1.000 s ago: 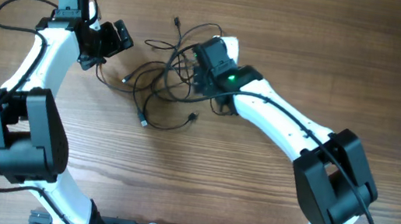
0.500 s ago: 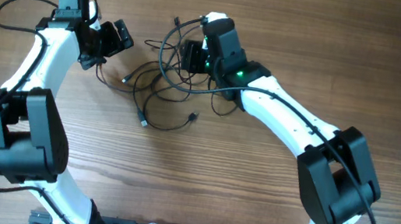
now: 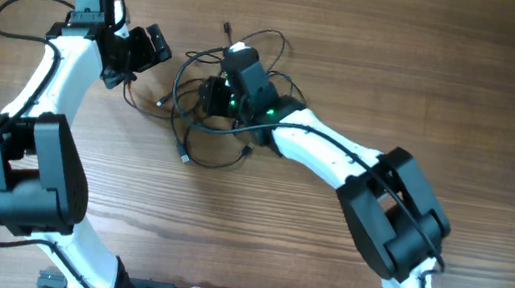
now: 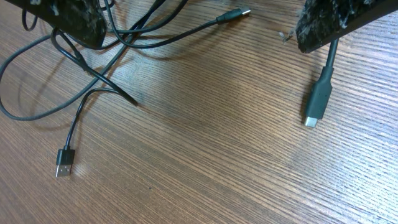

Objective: Untangle cables

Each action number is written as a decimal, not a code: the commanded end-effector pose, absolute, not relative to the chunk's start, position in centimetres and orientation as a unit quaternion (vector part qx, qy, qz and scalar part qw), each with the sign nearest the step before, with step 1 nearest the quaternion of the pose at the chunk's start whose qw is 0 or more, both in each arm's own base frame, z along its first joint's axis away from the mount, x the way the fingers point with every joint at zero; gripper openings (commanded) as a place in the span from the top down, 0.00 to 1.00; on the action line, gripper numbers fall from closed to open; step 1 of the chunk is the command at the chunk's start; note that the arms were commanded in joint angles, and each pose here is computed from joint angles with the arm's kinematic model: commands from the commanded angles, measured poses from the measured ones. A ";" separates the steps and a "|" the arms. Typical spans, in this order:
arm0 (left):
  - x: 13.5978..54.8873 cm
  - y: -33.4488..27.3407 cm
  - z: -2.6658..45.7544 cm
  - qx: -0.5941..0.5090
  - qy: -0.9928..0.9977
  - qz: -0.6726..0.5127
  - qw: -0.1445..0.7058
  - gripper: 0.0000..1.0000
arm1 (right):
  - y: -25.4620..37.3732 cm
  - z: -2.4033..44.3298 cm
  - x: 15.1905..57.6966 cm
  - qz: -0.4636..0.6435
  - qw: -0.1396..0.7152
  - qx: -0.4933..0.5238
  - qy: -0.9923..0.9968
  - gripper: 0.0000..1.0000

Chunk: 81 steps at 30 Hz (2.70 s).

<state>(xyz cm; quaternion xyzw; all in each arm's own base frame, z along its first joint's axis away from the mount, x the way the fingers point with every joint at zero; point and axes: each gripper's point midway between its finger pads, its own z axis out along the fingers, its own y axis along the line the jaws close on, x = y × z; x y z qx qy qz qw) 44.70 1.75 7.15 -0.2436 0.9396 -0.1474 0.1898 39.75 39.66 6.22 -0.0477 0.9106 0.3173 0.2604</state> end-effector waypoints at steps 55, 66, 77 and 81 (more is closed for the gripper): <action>44.7 -1.4 9.7 -0.055 0.954 -0.185 0.232 0.20 | 43.0 12.3 40.1 0.407 0.308 -0.061 0.858 0.31; 42.0 -5.7 10.7 0.011 0.934 -0.303 0.189 0.21 | 38.2 12.5 43.4 0.498 0.262 -0.140 0.815 0.64; 40.1 -7.9 7.0 -0.038 0.976 -0.171 0.128 0.18 | 33.0 -1.2 44.8 0.500 0.105 0.018 0.860 0.83; 40.8 -7.7 6.8 -0.089 0.977 -0.137 0.139 0.17 | 31.6 -6.2 44.5 0.453 0.083 0.071 0.885 0.84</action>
